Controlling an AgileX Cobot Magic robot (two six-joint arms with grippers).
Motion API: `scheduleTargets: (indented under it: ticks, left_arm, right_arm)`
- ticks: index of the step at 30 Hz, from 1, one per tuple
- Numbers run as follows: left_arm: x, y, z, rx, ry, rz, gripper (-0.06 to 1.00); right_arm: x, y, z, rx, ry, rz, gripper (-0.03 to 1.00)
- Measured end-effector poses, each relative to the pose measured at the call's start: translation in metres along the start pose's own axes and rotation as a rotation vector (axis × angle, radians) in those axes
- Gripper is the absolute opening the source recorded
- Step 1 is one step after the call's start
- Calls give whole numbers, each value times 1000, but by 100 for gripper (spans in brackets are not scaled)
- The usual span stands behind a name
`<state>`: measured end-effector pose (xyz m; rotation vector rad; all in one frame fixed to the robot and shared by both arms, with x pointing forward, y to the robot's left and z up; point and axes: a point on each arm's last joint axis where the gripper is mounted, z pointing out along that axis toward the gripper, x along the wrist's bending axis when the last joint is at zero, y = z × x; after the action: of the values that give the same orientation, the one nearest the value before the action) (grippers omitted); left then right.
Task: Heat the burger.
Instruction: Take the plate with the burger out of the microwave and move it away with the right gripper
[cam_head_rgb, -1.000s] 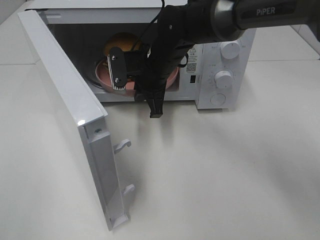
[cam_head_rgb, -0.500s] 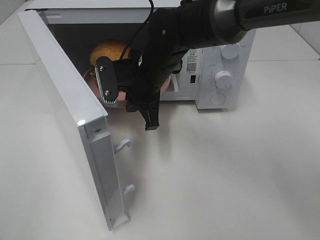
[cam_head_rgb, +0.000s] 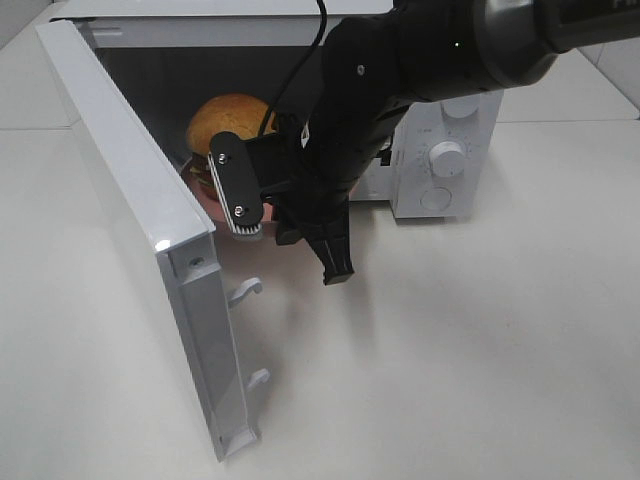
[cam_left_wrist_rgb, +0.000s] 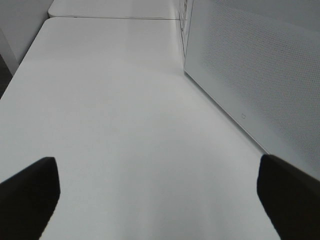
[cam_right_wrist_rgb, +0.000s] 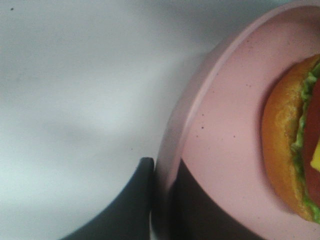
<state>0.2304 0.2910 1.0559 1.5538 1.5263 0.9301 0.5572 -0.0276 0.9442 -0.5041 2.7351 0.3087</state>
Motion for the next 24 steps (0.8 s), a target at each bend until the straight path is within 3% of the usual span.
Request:
scheduleTargets:
  ticks: [18,24]
  left_arm:
    - [0,0,0,0,0,0,99]
    - [0,0,0,0,0,0,99]
  right_arm:
    - [62,-21,-31,17,44,1,8]
    - [82,-28,-45,8,13,3,8]
